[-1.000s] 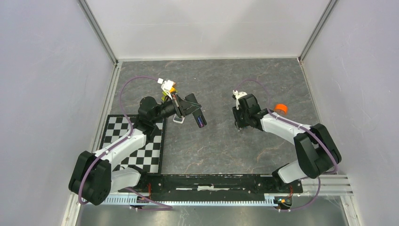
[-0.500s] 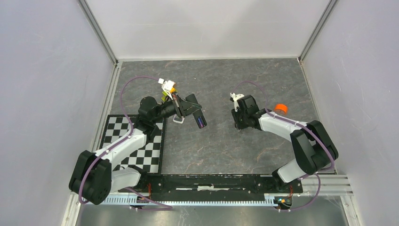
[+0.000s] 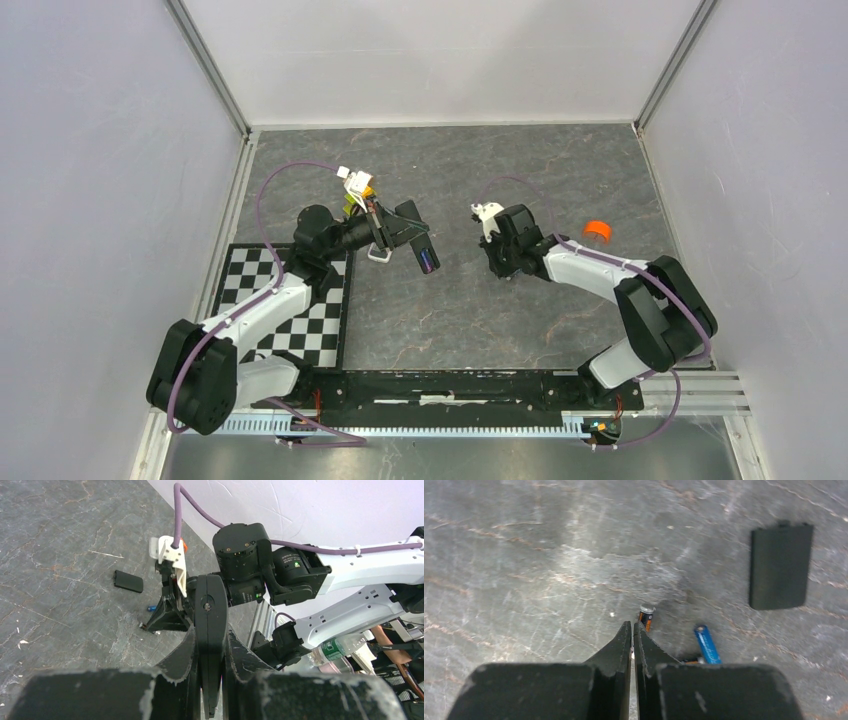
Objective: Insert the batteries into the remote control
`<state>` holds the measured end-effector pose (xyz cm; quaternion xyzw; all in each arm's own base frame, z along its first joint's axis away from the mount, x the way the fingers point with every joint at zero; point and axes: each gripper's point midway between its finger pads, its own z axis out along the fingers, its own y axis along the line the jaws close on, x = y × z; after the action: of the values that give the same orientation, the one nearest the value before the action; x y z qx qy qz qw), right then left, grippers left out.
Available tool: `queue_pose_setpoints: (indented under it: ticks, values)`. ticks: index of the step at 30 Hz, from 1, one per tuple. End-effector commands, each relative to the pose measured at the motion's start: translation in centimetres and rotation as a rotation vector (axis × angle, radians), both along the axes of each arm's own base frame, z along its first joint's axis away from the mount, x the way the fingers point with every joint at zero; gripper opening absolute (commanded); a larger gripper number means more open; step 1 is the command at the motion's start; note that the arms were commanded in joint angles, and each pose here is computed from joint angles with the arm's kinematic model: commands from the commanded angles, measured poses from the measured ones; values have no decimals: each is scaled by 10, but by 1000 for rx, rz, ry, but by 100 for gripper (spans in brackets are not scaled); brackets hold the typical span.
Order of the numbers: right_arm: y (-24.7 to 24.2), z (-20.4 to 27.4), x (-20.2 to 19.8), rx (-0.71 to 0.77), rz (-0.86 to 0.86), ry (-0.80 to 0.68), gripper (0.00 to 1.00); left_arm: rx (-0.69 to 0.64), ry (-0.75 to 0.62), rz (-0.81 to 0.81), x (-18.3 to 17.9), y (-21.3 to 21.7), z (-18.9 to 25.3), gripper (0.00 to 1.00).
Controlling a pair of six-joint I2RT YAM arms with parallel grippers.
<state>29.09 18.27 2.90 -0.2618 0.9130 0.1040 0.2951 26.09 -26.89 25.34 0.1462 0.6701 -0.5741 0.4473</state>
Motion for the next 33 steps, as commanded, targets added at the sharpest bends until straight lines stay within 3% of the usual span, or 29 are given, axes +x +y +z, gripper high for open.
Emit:
queue_pose_setpoints:
  ticks: [1, 12, 23, 33]
  values:
    - [18, 7, -1, 19, 112, -50, 8, -31, -61, 6, 2, 1, 24, 2]
    - [12, 6, 4, -35, 19, -58, 28, -4, -62, 58, 5, 7, 22, 2]
    - [10, 27, 17, -24, -71, -121, 30, 3, -60, 68, 6, 8, 22, 2]
    - [8, 12, 25, -79, -111, -79, 36, 10, -59, 75, 7, 9, 21, 2]
